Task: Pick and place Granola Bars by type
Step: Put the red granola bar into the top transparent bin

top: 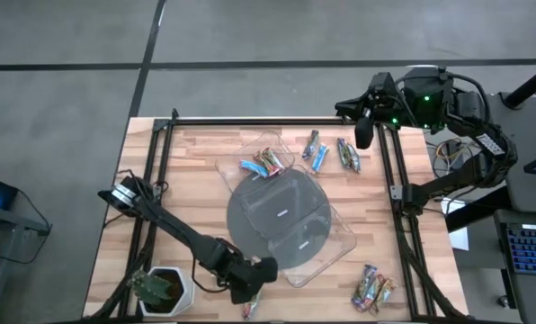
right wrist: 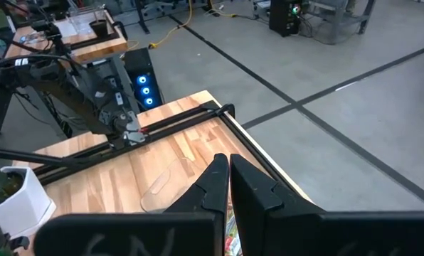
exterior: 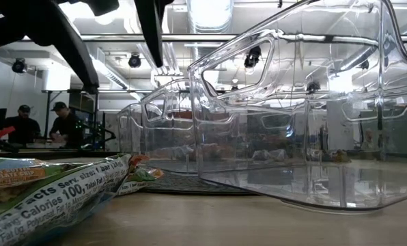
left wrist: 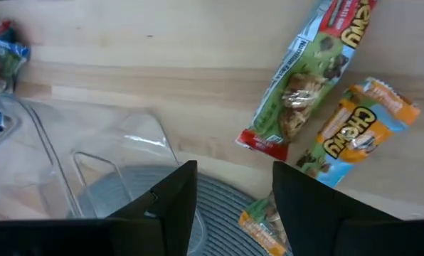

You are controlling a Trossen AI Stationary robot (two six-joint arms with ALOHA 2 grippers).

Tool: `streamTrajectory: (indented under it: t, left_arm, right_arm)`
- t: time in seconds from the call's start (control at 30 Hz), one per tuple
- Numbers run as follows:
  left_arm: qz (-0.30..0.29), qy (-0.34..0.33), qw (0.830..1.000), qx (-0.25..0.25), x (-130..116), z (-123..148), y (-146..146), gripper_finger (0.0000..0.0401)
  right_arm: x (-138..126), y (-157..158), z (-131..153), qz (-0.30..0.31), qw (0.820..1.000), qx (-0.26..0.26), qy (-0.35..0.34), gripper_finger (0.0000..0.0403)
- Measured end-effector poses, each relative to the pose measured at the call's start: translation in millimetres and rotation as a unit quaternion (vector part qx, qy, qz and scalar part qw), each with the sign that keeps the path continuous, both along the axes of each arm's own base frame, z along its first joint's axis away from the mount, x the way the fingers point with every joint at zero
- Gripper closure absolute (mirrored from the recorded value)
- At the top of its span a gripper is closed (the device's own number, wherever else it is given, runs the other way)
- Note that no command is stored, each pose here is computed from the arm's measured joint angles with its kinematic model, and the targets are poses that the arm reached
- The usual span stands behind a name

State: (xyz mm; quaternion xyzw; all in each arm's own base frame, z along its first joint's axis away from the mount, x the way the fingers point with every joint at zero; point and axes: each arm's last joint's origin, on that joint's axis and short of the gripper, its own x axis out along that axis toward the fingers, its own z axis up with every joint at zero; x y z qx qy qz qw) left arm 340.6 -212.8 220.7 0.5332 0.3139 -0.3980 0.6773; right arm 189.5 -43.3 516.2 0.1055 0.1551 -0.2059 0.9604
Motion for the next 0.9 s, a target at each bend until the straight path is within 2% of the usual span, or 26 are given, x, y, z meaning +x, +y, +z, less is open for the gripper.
streamTrajectory:
  t: [0.1, 0.23, 0.43, 0.6, 0.7, 0.83, 0.9]
  left_arm:
    - [0.020, -0.006, 1.000, -0.004, 1, 0, 0, 0.0236]
    - [0.069, -0.019, 0.996, -0.045, 6, 8, -3, 0.0231]
    - [0.073, -0.034, 0.995, -0.060, 10, 20, -5, 0.0193]
    - [0.073, -0.039, 0.995, -0.054, 10, 22, -6, 0.0159]
    - [0.051, -0.041, 0.997, -0.037, 9, 21, -5, 0.0152]
    - [-0.019, -0.046, 0.999, -0.001, 6, 15, -7, 0.0151]
    - [-0.051, -0.039, 0.998, 0.001, 3, 10, -8, 0.0151]
  right_arm:
    - [0, 0, 0, 0.000, 1.000, 0.000, 0.000, 0.0394]
    - [0, 0, 0, 0.000, 1.000, 0.000, 0.000, 0.0394]
    - [0, 0, 0, -0.003, 1.000, 0.006, -0.003, 0.0394]
    - [0, 0, 0, -0.003, 1.000, 0.007, -0.003, 0.0394]
    - [0, 0, 0, -0.003, 1.000, 0.008, -0.004, 0.0394]
    - [0, 0, 0, -0.003, 1.000, 0.008, -0.004, 0.0394]
    - [0, 0, 0, -0.003, 1.000, 0.008, -0.004, 0.0394]
